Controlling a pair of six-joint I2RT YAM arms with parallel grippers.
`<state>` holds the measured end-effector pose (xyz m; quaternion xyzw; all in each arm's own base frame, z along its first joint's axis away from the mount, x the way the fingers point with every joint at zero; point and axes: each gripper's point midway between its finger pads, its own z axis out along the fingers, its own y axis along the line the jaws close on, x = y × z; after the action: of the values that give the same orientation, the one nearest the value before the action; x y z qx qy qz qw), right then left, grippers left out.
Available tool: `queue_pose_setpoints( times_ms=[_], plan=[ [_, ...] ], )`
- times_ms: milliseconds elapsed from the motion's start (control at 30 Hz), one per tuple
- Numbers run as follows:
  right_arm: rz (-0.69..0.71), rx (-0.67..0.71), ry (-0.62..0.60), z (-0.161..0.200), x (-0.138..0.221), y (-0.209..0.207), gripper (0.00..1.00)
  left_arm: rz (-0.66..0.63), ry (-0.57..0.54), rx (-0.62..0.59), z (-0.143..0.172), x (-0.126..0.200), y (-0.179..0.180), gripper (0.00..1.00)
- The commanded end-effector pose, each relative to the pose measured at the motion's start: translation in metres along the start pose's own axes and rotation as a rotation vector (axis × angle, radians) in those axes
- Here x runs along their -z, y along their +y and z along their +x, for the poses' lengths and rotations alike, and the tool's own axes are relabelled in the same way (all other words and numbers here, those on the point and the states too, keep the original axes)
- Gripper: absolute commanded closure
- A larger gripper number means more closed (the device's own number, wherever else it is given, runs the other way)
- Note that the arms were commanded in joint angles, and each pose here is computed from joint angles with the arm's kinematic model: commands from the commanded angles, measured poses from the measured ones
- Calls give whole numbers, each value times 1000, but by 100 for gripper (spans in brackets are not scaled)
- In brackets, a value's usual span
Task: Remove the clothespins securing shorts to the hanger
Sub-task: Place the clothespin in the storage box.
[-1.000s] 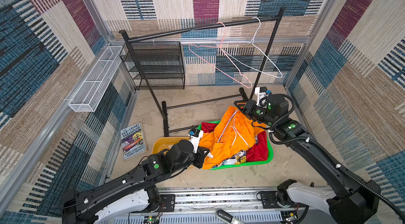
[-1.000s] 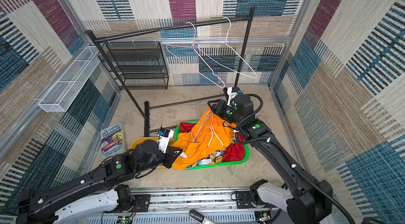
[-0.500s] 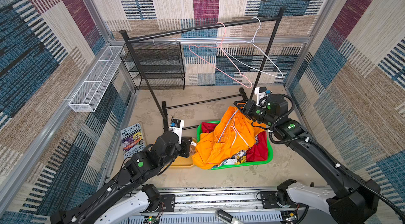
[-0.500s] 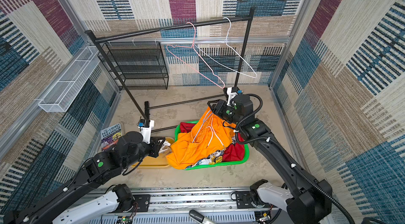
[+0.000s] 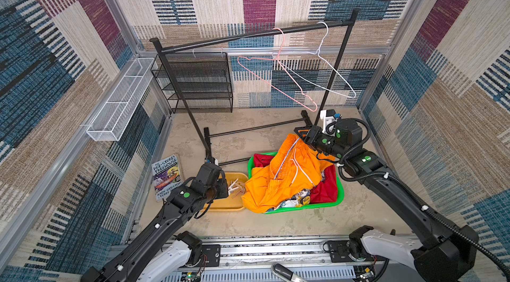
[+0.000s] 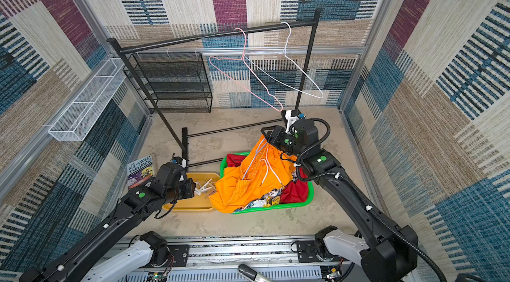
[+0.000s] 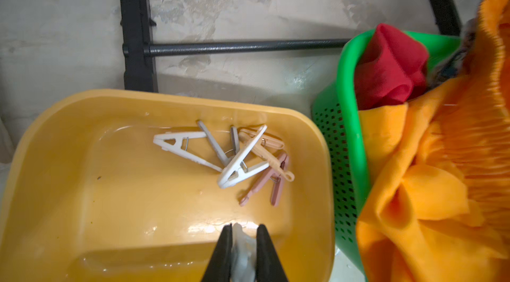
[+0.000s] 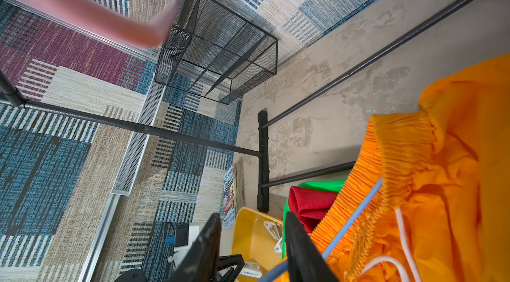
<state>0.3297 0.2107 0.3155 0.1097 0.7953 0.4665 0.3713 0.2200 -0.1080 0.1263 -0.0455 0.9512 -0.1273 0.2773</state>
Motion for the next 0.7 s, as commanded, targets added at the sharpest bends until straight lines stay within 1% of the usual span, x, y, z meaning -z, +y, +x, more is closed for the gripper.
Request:
queue_pose_setpoints(
  times_ms=[0,233,300,333,400,433,500,567,600,667],
  plan=[
    [-32,18,-17,-4,0,7,59,-3,0,30,0,-7,3,85],
    [-33,16,-10,-2,-2,7,59,-47,47,53,15,-20,15,83],
    [-32,18,-10,-2,-2,7,59,-43,56,68,19,-25,16,81],
    [-32,20,-11,-2,-2,7,59,-40,62,73,20,-27,16,78],
    [-31,21,-12,-1,-3,6,59,-26,74,77,22,-29,13,63],
    [-29,21,-10,-1,-4,5,59,-15,78,75,22,-30,11,57],
    [-29,21,-9,0,-5,5,59,9,68,68,17,-27,5,41],
    [-29,21,-2,1,-7,4,59,30,43,54,9,-20,0,31],
    [-28,21,-1,1,-8,4,59,45,29,44,4,-17,-4,23],
    [-28,23,3,2,-9,4,59,72,8,21,-4,-10,-11,16]
  ],
)
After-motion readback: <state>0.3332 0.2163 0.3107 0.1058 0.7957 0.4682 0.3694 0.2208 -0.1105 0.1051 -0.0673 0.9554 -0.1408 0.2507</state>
